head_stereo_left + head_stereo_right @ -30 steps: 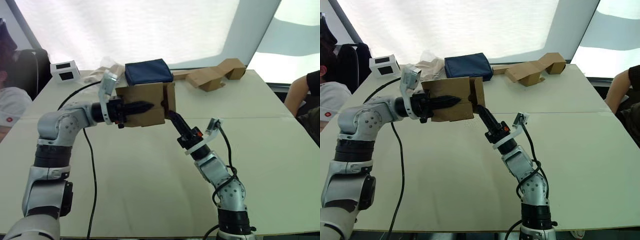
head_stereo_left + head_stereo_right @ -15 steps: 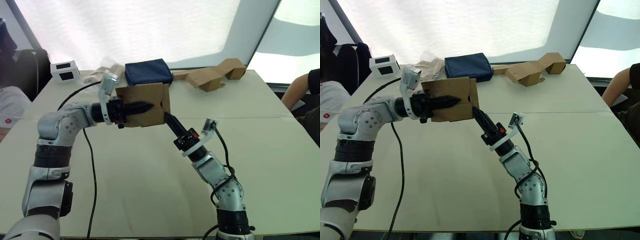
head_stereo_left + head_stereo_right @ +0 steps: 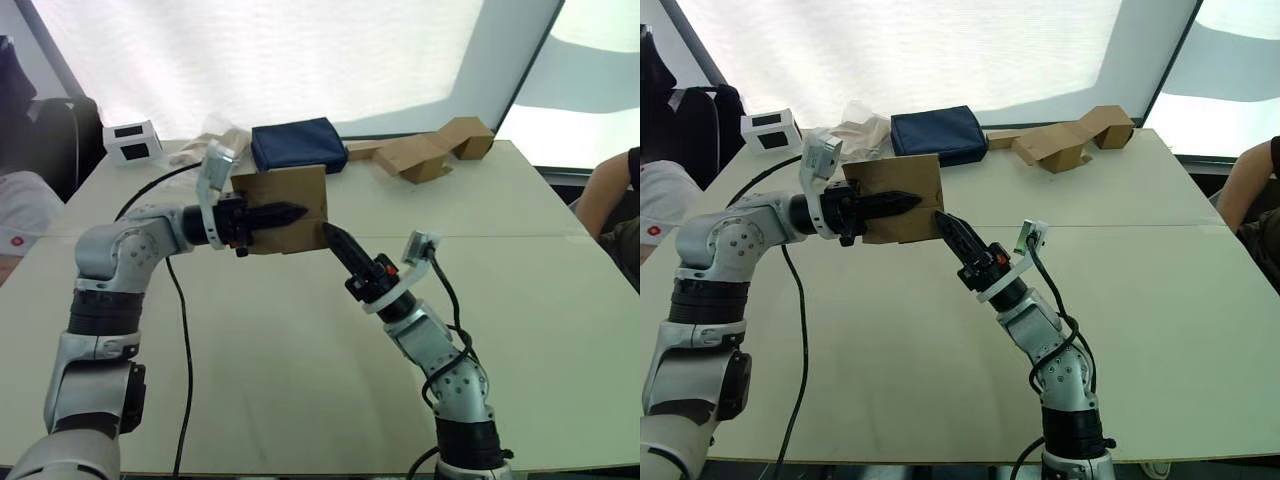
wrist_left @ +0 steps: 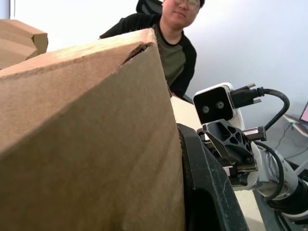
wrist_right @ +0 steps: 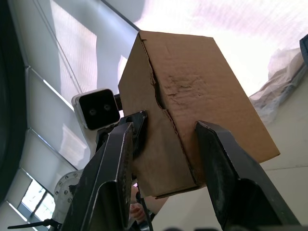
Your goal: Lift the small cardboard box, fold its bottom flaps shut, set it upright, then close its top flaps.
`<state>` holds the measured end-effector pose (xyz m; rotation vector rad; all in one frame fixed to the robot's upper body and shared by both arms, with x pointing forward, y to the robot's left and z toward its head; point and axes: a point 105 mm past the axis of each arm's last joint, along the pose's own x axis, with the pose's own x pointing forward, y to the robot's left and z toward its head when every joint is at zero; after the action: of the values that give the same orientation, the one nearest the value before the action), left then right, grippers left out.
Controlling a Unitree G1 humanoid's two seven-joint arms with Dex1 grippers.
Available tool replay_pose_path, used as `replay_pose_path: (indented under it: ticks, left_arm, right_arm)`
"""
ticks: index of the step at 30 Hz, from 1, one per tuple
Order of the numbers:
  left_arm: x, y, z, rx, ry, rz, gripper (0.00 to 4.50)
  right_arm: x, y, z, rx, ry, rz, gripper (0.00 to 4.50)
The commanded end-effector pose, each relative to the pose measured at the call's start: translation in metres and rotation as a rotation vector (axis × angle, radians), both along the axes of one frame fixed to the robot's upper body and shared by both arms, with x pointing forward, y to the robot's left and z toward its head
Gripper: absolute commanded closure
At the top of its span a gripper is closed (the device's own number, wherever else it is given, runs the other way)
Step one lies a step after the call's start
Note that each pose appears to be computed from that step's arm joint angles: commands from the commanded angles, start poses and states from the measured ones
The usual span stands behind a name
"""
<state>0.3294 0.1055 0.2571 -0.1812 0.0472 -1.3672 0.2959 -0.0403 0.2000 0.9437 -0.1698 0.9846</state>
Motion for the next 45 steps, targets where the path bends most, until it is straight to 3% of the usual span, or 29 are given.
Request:
replay_pose_path:
  ticks: [1,11,18,21,24,25,36,45]
  left_arm:
    - [-0.003,0.003,0.012,-0.027,-0.048,0.005,4.50]
    - [-0.014,0.005,0.018,-0.045,-0.032,-0.041,4.50]
    - [-0.012,0.005,0.022,-0.060,-0.030,-0.043,4.50]
    - [-0.014,0.002,0.022,-0.066,-0.027,-0.053,4.50]
    - [-0.015,0.000,0.020,-0.065,-0.022,-0.065,4.50]
    - [-0.015,-0.001,0.020,-0.062,-0.021,-0.067,4.50]
    - [-0.015,-0.009,0.011,-0.024,-0.011,-0.086,4.50]
    - [-0.018,-0.012,0.005,0.002,0.001,-0.113,4.50]
  right_arm:
    - [-0.012,0.011,0.014,-0.007,-0.075,0.056,2.45]
    - [-0.002,-0.020,0.020,-0.064,-0.115,-0.019,2.45]
    - [-0.001,-0.040,0.031,-0.002,-0.108,-0.031,2.45]
    - [0.008,-0.042,0.028,-0.018,-0.089,-0.083,3.11]
    - [0.012,-0.034,0.026,-0.069,-0.096,-0.091,4.34]
    - [0.012,-0.031,0.027,-0.078,-0.103,-0.085,4.46]
    - [0.002,0.003,0.026,-0.221,-0.212,0.007,4.46]
    - [0.001,0.007,0.023,-0.294,-0.248,-0.015,4.46]
